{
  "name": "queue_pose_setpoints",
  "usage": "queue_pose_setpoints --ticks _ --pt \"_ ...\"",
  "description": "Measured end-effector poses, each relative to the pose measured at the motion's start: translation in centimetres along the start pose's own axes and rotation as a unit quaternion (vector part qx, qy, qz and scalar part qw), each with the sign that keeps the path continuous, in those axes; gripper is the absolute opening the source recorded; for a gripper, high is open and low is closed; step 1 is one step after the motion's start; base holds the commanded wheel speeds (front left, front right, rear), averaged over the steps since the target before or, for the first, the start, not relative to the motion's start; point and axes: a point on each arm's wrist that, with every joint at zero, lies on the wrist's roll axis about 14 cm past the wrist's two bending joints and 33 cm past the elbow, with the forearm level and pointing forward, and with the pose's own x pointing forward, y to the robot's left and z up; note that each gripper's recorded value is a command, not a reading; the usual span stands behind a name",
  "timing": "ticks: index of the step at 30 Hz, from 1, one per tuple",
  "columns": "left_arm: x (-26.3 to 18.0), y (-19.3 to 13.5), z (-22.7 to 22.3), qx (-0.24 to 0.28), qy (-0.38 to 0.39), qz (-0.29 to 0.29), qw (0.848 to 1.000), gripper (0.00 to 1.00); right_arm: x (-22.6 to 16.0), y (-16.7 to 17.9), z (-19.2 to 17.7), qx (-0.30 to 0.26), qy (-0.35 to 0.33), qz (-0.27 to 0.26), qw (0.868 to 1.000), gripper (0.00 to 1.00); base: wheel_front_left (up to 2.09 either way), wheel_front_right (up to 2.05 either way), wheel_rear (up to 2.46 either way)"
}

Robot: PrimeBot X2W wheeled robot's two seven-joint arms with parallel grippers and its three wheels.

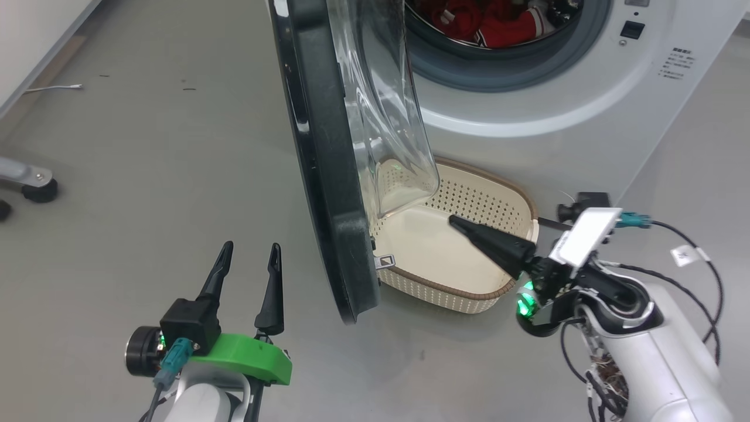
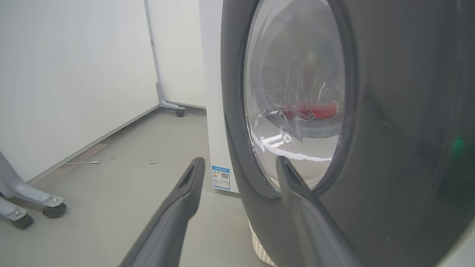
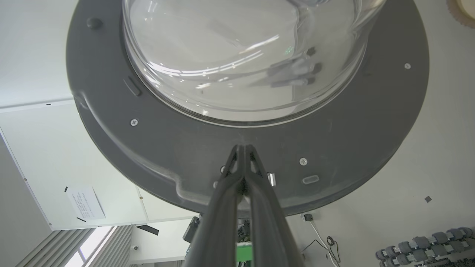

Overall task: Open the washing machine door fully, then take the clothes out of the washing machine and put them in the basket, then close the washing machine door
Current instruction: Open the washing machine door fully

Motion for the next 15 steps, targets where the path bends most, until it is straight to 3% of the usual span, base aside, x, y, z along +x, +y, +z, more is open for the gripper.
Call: queue_pose_setpoints --ticks 5,7,8,15 --pt "0.4 -0.3 -0.1 0.0 0.001 -0.005 1.0 1.0 -2.5 0.0 2.6 -0.026 -0.07 -0.008 0.997 0.0 0.0 0.0 0.0" --pt "0.4 -0.7 -0.3 0.0 0.004 -0.011 1.0 1.0 -3.7 -0.3 3.4 -0.038 -0.097 -0.017 0.994 0.58 0.0 0.0 0.0" --pt "0.4 -0.7 -0.4 0.0 0.004 -0.011 1.0 1.0 -4.3 -0.5 3.9 -0.043 -0.112 -0.023 0.993 1.0 0.0 0.0 0.0" --pt "0.8 -0.7 -0.4 0.0 0.005 -0.01 1.0 1.0 -7.5 -1.6 5.8 -0.083 -0.194 -0.062 0.976 1.0 0.0 0.0 0.0"
